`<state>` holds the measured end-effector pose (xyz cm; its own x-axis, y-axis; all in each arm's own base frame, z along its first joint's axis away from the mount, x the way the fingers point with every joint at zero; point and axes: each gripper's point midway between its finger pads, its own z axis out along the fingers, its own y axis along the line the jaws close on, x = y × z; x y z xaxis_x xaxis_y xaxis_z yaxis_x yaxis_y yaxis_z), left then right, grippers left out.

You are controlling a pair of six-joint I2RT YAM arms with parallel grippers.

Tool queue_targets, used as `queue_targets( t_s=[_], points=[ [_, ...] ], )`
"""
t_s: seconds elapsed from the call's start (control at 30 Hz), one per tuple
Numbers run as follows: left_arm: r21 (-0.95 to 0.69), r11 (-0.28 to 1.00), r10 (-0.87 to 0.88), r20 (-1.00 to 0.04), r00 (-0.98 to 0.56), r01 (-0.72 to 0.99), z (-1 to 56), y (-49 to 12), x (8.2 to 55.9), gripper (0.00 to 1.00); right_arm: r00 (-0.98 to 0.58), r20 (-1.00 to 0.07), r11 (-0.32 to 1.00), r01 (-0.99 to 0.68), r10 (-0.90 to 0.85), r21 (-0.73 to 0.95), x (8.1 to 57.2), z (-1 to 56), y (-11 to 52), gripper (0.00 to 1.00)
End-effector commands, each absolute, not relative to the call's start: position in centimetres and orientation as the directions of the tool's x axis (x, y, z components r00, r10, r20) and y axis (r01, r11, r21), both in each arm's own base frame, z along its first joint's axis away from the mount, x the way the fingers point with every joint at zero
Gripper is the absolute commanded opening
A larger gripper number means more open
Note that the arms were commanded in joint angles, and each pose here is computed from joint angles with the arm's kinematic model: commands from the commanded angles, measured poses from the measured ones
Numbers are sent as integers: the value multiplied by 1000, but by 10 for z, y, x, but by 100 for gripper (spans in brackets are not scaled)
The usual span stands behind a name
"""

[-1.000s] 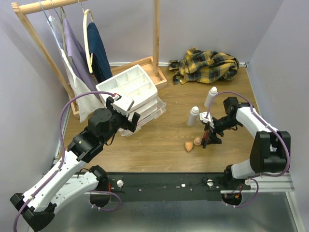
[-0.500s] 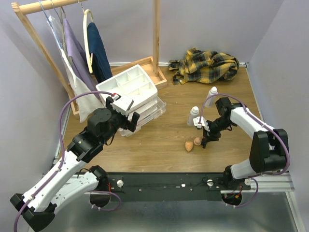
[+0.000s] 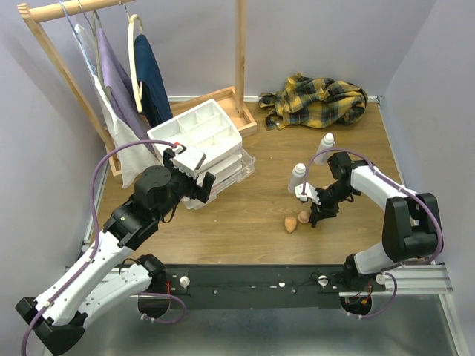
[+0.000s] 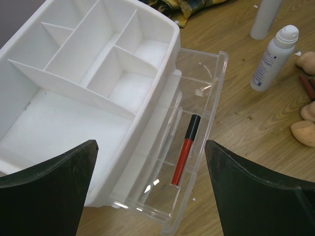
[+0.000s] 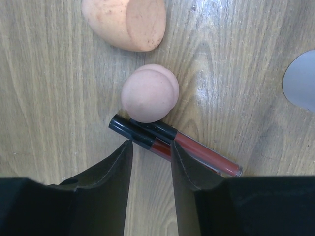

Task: Organize the makeup
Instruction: Pick up the lipstick at the center of the board.

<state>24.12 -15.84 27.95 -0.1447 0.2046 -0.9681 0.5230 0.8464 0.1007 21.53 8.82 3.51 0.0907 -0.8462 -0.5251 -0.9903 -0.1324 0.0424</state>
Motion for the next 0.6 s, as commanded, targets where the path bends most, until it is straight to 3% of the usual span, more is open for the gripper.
queue_targets(
  t_s=[0.0, 0.57],
  points=[
    [90, 844, 187, -973, -133, 529, 282, -159, 241, 99, 96, -502, -145, -988, -859, 59, 213, 24, 86, 46],
    [86, 844, 183, -974, -134, 529, 283, -159, 240, 99, 83, -460, -145, -984, -884, 100, 199, 15, 77, 47]
  ],
)
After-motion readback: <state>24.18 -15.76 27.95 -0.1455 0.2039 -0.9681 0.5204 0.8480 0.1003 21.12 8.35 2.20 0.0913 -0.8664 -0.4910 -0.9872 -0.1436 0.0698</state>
